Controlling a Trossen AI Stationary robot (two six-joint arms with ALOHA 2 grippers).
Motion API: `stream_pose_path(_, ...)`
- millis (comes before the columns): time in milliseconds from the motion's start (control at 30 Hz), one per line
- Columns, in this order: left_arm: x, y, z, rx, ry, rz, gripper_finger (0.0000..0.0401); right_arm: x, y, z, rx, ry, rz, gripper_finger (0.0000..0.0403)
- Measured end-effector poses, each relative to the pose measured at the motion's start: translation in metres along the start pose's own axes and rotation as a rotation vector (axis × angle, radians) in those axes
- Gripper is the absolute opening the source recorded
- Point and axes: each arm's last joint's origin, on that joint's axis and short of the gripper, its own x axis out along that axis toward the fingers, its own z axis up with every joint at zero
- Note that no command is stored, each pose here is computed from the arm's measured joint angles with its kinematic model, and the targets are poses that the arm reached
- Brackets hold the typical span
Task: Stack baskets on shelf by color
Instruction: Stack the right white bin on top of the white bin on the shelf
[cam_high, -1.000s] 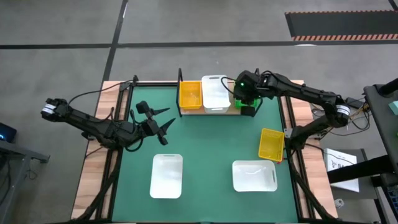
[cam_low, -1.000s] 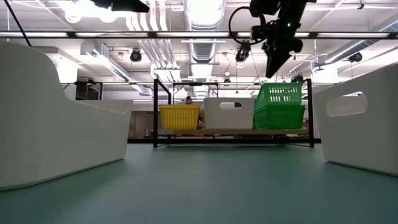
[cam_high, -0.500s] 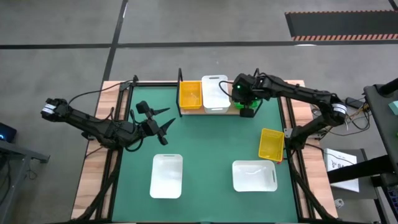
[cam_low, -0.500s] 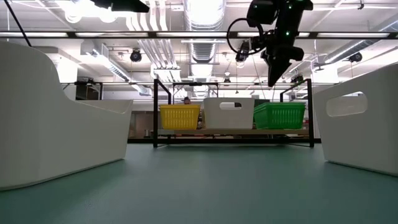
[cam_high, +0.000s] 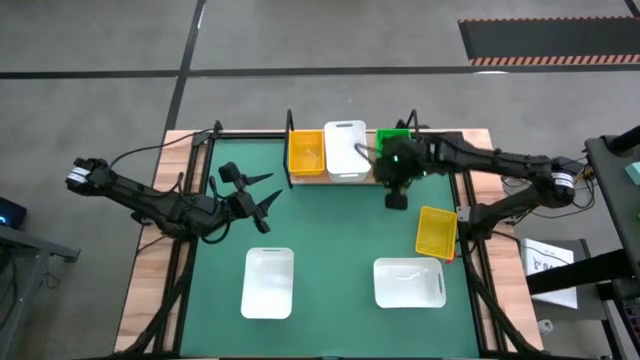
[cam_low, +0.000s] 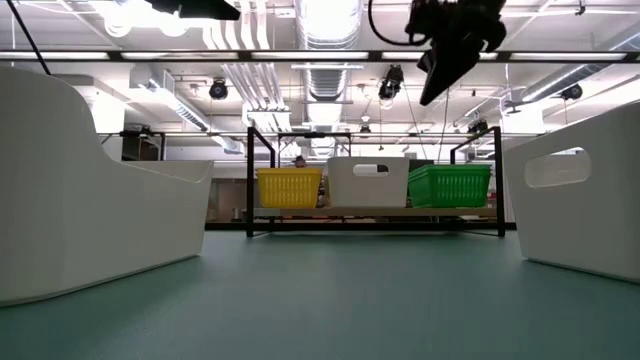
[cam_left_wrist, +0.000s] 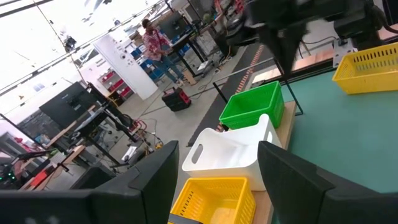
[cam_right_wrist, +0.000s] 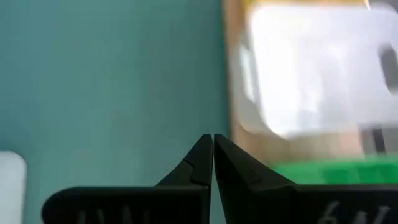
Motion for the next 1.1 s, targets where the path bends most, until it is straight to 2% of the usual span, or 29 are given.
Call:
stream_pose_path(200,0.002,-0.004,-0.001,-0.011,0.009,-0.005,0.0203,0.017,0.043,-0.007,-0.065,-0.112,0.065,0.0008)
stream_pose_path(367,0.004,-0.008,-0.002,-0.003,0.014,-0.008,0.0203,0.03,0.075,-0.016,-0.079,-0.107,0.134,0.0008)
stream_pose_path(767,0.005,-0.008,0.0,-0.019,0.004,-0.003,0.0203,0.018,0.136,-0.018,-0.151,-0.109,0.268,0.0015)
stream_pose_path(933,0.005,-0.009,0.0,-0.018,0.005,-0.003,0.0203,0.018,0.146,-0.021,-0.095,-0.021,0.285,0.0057)
stream_pose_path(1100,0.005,-0.008,0.0,-0.022,0.002,-0.002,0.0203,0.014,0.145,-0.019,0.115,0.11,0.258,0.0107)
